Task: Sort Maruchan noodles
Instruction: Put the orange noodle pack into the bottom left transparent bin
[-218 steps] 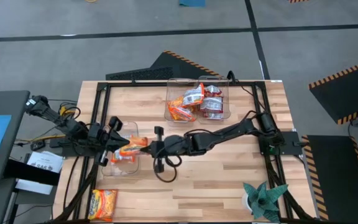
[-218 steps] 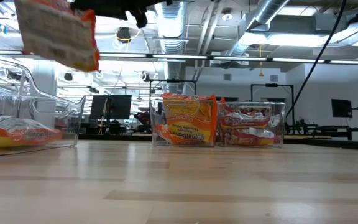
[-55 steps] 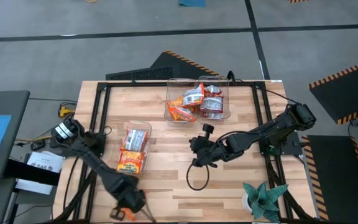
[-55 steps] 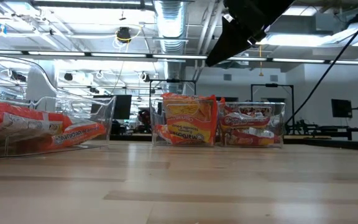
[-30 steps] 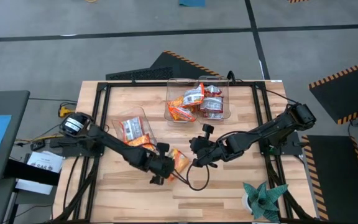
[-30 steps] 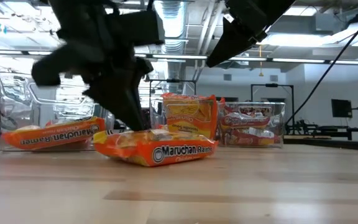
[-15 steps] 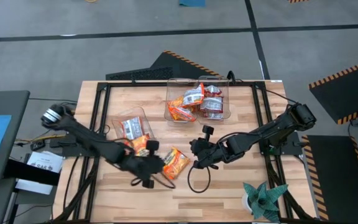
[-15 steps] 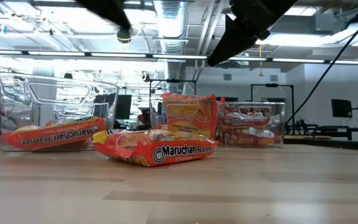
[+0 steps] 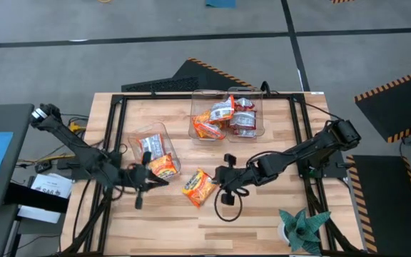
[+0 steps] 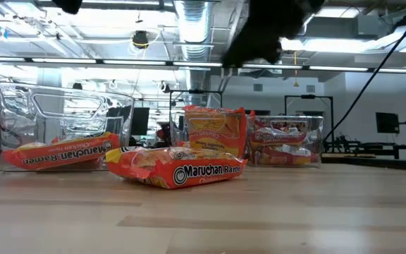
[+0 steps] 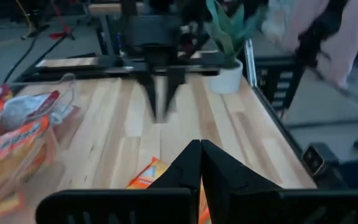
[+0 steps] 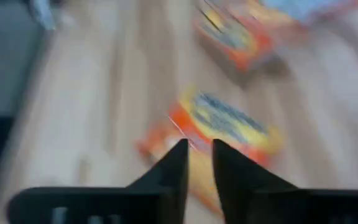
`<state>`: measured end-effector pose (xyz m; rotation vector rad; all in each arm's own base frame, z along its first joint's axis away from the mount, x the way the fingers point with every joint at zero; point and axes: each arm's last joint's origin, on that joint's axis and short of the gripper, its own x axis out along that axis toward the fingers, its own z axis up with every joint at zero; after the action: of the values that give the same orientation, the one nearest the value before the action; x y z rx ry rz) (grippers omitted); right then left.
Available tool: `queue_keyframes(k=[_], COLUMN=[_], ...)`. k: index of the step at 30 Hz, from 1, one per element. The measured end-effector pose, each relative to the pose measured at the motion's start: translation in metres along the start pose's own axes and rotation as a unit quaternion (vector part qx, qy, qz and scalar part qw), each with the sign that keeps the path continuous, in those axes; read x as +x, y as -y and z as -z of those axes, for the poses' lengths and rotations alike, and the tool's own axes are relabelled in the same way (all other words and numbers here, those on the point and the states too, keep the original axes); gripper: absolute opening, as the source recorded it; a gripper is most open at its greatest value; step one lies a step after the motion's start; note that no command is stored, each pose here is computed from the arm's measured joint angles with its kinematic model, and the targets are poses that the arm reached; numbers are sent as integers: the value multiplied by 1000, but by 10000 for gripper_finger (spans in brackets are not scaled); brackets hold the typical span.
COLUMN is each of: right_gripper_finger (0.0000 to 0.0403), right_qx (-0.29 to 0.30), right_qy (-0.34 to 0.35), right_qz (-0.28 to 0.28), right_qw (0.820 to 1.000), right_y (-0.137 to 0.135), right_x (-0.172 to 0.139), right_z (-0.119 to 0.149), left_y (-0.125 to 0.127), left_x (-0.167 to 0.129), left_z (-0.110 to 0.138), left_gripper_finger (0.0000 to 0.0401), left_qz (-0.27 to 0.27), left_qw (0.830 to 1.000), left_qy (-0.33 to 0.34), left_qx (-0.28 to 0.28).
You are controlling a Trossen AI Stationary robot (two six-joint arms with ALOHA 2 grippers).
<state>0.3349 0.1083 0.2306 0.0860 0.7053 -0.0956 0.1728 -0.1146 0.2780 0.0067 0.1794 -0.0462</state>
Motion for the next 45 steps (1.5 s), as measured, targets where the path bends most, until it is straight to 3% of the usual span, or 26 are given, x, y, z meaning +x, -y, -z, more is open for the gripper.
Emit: queue_keyframes(k=[2, 4, 9, 13, 17, 28, 31, 34, 40, 45], right_gripper_finger=[99, 136, 238, 291, 310, 310, 298, 248, 36, 31], right_qx=[16, 13, -35, -60, -74, -160, -153, -147, -120, -124], right_qy=[13, 4, -44, -74, -81, -102, -118, -133, -140, -145], right_qz=[-45, -56, -44, -27, -19, 6, 22, 52, 69, 75], right_qw=[999, 998, 997, 995, 994, 982, 981, 979, 980, 979], right_y=[-4, -5, -6, -4, -1, -2, 0, 1, 0, -3], right_x=[10, 22, 46, 55, 64, 106, 117, 123, 126, 112], right_z=[-4, 1, 21, 30, 35, 46, 57, 66, 72, 68], left_y=[-7, -13, -17, -15, -15, -14, -14, -14, -14, -14], left_x=[-9, -18, -32, -34, -33, -32, -32, -32, -32, -32], left_z=[3, 2, -4, -4, -3, -3, -3, -3, -3, -3], left_gripper_finger=[0, 0, 0, 0, 0, 0, 0, 0, 0, 0], left_qz=[-1, 1, 18, 19, 11, 9, 9, 9, 8, 8], left_qw=[1000, 999, 997, 997, 998, 998, 998, 998, 998, 998], left_qy=[19, 35, 62, 64, 65, 62, 62, 62, 62, 63], left_qx=[-20, -34, -44, -31, -24, -15, -15, -15, -15, -14])
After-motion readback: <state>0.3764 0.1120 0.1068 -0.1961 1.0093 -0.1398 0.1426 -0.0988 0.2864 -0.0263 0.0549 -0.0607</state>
